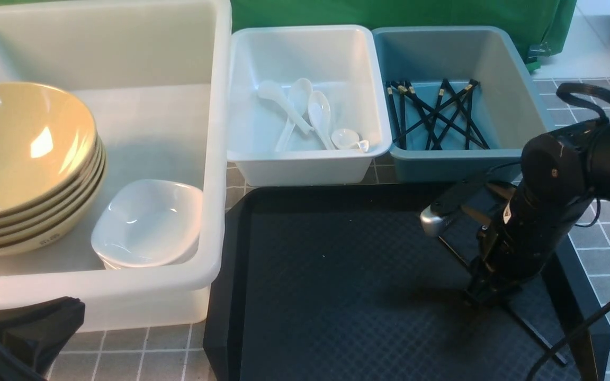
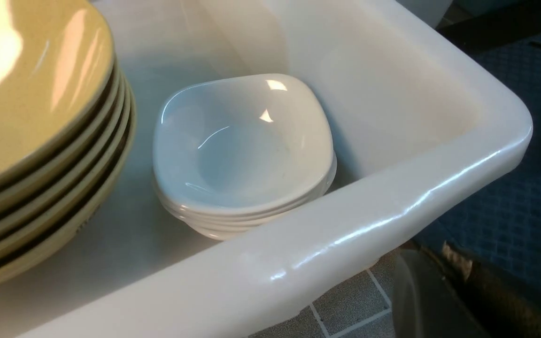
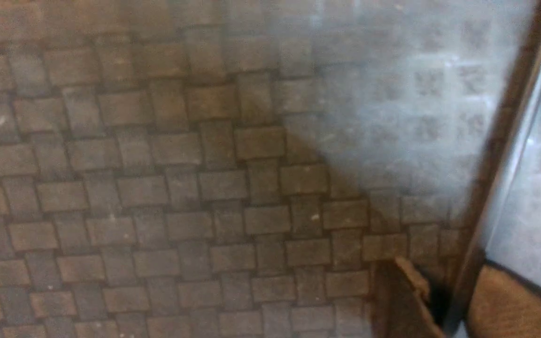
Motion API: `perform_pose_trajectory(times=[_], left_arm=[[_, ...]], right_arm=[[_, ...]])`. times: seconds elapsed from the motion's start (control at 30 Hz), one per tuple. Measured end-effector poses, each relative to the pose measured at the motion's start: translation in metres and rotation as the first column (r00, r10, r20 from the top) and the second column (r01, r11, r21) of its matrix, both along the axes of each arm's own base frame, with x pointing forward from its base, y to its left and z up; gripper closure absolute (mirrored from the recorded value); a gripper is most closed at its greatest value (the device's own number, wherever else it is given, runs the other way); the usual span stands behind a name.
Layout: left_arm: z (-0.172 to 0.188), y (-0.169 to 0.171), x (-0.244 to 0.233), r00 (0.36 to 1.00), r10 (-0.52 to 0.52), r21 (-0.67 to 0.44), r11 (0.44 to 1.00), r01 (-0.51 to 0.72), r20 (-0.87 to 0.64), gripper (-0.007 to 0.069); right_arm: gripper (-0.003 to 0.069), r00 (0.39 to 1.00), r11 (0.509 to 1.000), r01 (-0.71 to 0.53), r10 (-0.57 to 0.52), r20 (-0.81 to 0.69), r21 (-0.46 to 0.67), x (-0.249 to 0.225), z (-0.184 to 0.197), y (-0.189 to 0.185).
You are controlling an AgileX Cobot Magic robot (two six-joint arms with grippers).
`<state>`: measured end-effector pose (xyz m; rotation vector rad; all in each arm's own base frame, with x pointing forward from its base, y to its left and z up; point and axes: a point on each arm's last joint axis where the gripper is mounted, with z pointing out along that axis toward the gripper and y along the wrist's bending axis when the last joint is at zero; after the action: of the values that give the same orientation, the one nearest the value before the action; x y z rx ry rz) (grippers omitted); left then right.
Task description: On grey table put chopsticks spoon bowls plates into blue grey white boxes.
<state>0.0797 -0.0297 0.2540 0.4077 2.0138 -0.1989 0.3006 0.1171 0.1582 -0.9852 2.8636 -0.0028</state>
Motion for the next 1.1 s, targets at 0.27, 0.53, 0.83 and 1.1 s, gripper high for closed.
perform_pose_trajectory(times=[0.27, 0.53, 0.83, 1.1], left_arm=[[0.0, 0.0, 0.0, 1.0, 0.0, -0.001, 1.0, 0.0, 0.0, 0.0631], [0.0, 0.0, 0.0, 1.0, 0.0, 0.0, 1.0, 0.0, 0.0, 0.0631], [-0.001, 0.0, 0.001, 1.0, 0.002, -0.001, 1.0, -0.002, 0.008, 0.0631], [-0.005, 0.0, 0.001, 1.0, 0.002, 0.005, 1.0, -0.002, 0.004, 0.0631]], right_arm=[[0.0596, 0.989, 0.99, -0.134, 0.131, 0.062, 0.041, -0.012, 0.024, 0.024], [0.0597, 0.788, 0.89, -0.455, 0.388, 0.477, 0.027, -0.038, 0.114, 0.04], [0.0563, 0.271, 0.902, -0.319, -0.208, 0.94, 0.292, 0.024, 0.173, 0.022], [0.0288, 0.433, 0.847, -0.132, -0.419, 0.798, 0.516, 0.068, 0.152, 0.009]])
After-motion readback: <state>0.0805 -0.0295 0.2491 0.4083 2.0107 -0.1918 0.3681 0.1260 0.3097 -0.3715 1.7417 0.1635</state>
